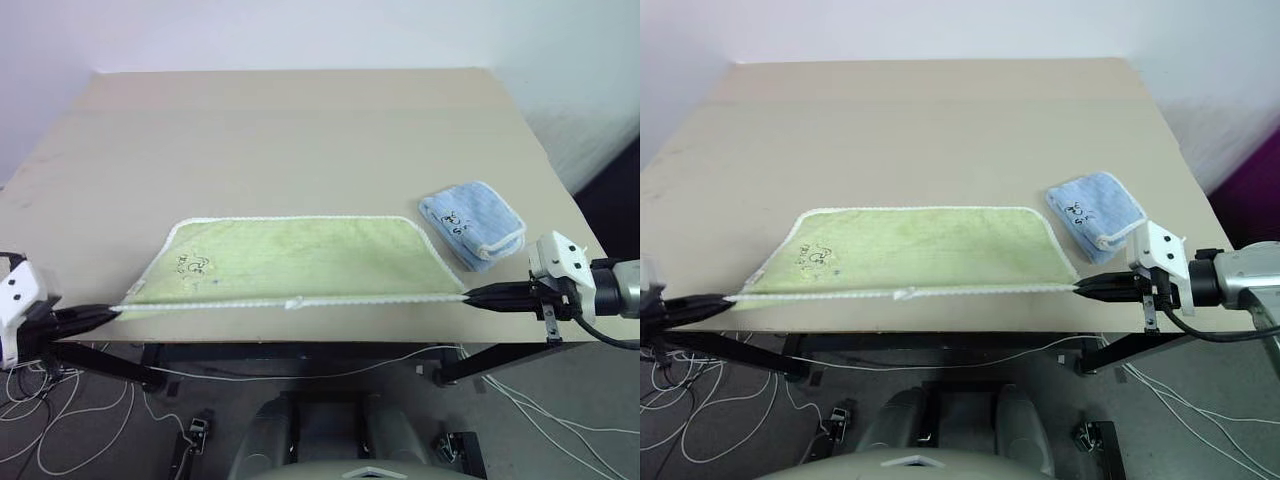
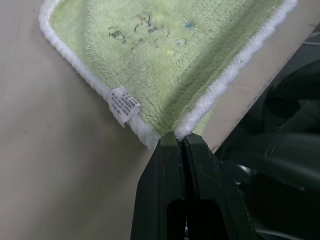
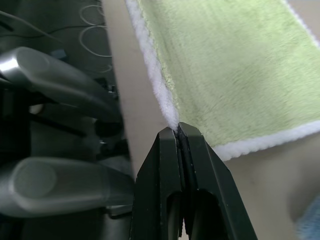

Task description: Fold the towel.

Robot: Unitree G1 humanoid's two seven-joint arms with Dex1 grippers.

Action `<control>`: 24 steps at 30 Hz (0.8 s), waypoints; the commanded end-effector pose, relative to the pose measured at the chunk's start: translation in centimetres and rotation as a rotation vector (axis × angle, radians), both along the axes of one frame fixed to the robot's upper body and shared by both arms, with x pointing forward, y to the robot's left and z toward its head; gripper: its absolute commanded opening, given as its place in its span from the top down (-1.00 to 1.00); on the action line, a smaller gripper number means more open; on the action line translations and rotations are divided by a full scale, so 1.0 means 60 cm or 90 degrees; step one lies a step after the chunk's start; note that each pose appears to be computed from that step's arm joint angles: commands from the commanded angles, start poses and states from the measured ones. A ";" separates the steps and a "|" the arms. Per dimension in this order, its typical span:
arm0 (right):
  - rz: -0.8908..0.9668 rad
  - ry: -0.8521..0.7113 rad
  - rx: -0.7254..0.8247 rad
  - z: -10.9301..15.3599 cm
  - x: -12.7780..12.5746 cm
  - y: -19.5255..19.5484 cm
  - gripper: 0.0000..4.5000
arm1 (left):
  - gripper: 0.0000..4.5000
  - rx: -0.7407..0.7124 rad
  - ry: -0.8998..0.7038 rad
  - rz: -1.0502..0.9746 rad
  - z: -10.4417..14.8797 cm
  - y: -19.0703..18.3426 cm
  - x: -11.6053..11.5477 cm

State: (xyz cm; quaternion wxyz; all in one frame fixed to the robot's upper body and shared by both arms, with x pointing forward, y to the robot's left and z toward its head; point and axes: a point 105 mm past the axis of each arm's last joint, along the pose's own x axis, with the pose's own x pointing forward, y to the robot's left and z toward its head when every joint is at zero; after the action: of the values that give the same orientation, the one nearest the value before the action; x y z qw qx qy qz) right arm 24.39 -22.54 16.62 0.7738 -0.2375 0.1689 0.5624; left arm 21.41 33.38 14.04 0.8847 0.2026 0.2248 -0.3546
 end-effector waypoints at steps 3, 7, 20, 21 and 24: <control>-0.021 -0.089 -0.010 0.024 0.049 0.002 0.99 | 1.00 0.032 -0.085 0.053 0.030 0.014 0.062; -0.045 -0.126 -0.031 0.020 0.090 -0.003 0.99 | 1.00 0.035 -0.136 0.078 0.043 0.016 0.112; -0.122 -0.207 -0.072 0.003 0.213 -0.009 0.99 | 1.00 0.081 -0.189 0.120 0.028 0.004 0.233; -0.125 -0.209 -0.072 0.002 0.219 -0.009 0.99 | 1.00 0.082 -0.191 0.122 0.026 0.002 0.238; -0.131 -0.218 -0.074 -0.002 0.232 -0.006 0.99 | 1.00 0.087 -0.200 0.132 0.023 -0.001 0.251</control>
State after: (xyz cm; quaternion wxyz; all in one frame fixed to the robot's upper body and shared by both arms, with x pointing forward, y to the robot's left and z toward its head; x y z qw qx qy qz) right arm 37.79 -22.30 15.50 0.8235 -0.3423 0.1027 0.4406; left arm 36.17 32.37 14.26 0.9213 0.2754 0.1386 -0.2370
